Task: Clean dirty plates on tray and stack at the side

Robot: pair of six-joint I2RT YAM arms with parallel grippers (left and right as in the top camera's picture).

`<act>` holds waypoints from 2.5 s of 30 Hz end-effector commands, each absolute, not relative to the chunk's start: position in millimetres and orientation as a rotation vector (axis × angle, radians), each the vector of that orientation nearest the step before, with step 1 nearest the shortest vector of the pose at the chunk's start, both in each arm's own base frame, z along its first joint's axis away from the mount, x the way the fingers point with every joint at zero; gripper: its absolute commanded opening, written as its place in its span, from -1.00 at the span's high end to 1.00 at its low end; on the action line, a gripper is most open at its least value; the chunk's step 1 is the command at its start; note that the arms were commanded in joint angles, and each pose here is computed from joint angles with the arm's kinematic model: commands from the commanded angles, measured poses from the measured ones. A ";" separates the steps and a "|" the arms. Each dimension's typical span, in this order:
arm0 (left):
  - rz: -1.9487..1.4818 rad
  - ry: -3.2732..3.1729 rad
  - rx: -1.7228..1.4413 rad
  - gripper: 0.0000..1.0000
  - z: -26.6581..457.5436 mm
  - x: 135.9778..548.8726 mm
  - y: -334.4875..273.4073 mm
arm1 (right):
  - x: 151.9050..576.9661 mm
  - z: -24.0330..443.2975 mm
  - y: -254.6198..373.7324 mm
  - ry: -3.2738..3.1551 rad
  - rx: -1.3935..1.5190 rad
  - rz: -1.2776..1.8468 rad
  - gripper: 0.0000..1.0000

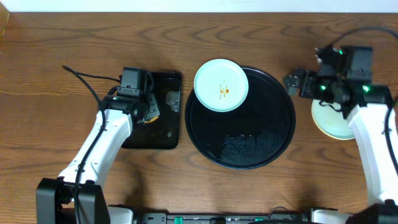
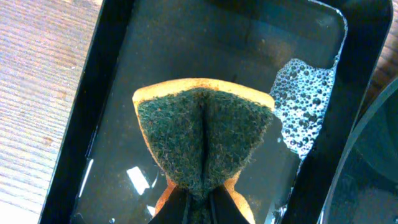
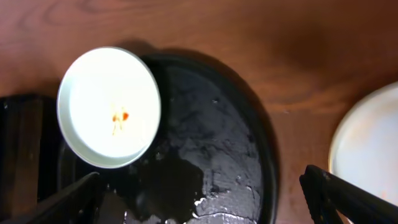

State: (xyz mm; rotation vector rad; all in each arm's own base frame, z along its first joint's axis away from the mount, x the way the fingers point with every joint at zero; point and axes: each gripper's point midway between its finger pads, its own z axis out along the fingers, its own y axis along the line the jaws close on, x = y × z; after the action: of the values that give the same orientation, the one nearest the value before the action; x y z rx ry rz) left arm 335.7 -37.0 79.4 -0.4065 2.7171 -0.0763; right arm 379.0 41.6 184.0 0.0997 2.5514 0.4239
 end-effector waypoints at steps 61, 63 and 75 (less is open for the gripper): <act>-0.518 2.644 -0.015 0.85 95.5 338.5 -167.7 | 309.0 7.3 153.5 3.166 -0.220 0.431 0.98; -0.541 2.641 0.032 0.85 93.0 335.1 -185.5 | 306.0 3.9 152.8 3.174 -0.212 0.416 0.98; -0.737 2.772 -0.032 0.85 35.2 304.0 -276.1 | 304.1 1.5 150.3 3.182 -0.191 0.399 0.98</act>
State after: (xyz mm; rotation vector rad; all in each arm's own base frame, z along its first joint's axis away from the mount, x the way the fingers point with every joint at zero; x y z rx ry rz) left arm 316.0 -259.1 43.8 0.0244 2.7292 -0.6536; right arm 309.3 152.8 3.2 -0.1994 3.1711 0.4405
